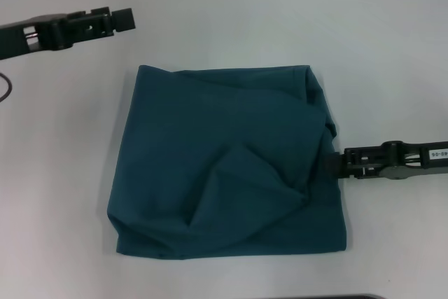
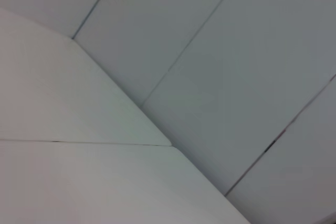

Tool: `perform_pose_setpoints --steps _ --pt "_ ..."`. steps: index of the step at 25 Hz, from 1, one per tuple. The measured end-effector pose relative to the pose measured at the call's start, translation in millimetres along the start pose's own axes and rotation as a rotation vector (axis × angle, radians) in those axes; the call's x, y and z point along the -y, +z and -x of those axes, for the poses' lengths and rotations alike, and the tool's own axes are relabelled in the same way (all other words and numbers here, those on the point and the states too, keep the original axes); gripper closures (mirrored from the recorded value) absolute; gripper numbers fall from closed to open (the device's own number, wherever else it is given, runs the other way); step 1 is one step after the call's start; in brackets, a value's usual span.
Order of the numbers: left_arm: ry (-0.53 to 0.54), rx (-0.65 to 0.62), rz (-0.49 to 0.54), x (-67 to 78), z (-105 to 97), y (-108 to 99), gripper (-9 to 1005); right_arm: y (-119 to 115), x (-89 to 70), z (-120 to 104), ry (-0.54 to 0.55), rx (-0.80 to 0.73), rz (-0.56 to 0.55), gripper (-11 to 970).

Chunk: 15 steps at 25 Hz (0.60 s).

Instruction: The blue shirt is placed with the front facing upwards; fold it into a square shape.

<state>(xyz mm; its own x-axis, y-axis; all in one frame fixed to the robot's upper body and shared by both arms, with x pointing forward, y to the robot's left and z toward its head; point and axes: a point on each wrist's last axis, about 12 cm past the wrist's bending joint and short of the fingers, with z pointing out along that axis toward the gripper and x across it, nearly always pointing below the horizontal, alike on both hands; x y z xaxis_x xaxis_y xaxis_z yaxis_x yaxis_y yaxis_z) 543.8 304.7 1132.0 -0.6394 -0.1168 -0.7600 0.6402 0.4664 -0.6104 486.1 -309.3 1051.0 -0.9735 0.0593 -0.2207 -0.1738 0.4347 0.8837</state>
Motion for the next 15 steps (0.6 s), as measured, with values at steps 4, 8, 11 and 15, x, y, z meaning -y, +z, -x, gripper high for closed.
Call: perform_pose_setpoints --steps 4,8,11,15 --pt "-0.005 -0.004 0.008 -0.9 -3 -2 41 7 3.1 2 0.009 0.001 -0.020 284" --pt "-0.006 -0.008 0.009 -1.1 -4 -2 41 15 3.8 5 0.010 0.003 -0.031 287" --pt "-0.005 -0.006 0.010 -1.2 -5 -3 40 19 5.1 6 0.018 0.006 -0.043 290" --pt "0.000 -0.007 0.011 -1.4 -5 -5 42 23 7.7 6 0.026 0.022 -0.063 293"
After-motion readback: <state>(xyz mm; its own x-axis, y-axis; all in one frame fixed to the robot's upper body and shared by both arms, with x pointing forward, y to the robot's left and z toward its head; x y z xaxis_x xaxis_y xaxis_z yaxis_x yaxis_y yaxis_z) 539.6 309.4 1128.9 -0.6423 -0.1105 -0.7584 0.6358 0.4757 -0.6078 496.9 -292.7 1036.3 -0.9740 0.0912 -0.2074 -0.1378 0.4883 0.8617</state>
